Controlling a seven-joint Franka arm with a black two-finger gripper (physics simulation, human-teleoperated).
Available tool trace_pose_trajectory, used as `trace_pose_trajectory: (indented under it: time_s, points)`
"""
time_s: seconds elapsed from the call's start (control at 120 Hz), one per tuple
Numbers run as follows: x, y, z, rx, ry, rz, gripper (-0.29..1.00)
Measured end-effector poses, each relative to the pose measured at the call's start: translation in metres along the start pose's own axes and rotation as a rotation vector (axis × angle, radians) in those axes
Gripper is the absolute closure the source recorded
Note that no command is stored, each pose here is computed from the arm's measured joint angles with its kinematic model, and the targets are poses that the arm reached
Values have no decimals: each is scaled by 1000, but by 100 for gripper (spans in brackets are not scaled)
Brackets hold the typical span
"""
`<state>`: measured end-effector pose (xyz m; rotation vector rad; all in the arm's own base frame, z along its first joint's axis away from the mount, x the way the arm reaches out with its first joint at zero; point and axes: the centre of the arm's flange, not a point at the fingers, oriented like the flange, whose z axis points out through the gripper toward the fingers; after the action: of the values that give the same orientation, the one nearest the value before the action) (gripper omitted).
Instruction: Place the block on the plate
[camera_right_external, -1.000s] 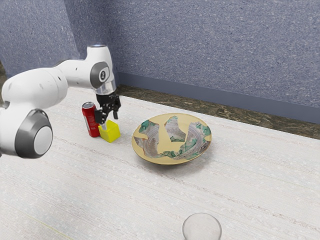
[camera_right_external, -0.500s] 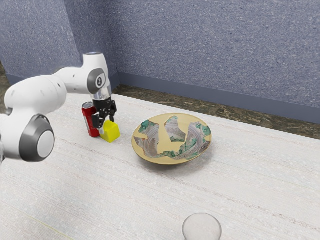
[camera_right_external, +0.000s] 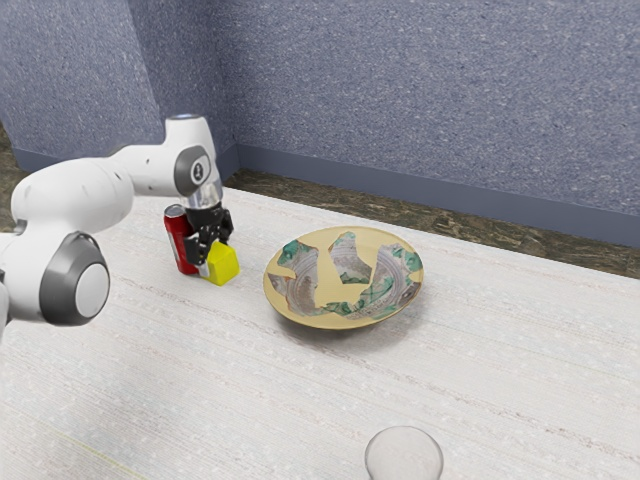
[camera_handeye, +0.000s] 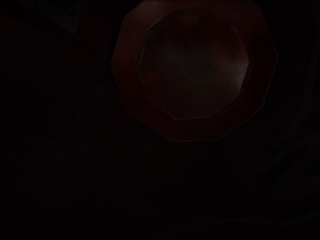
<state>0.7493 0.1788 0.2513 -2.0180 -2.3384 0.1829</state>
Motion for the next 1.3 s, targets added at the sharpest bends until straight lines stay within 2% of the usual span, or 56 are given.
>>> trace_pose_trajectory:
  time_s: [0.183, 0.933, 1.3]
  points:
    - [2, 0, 1, -3, -2, -1, 16]
    - [-30, 2, -4, -8, -30, 46, 43]
    - [-44, -1, -36, -34, -27, 66, 44]
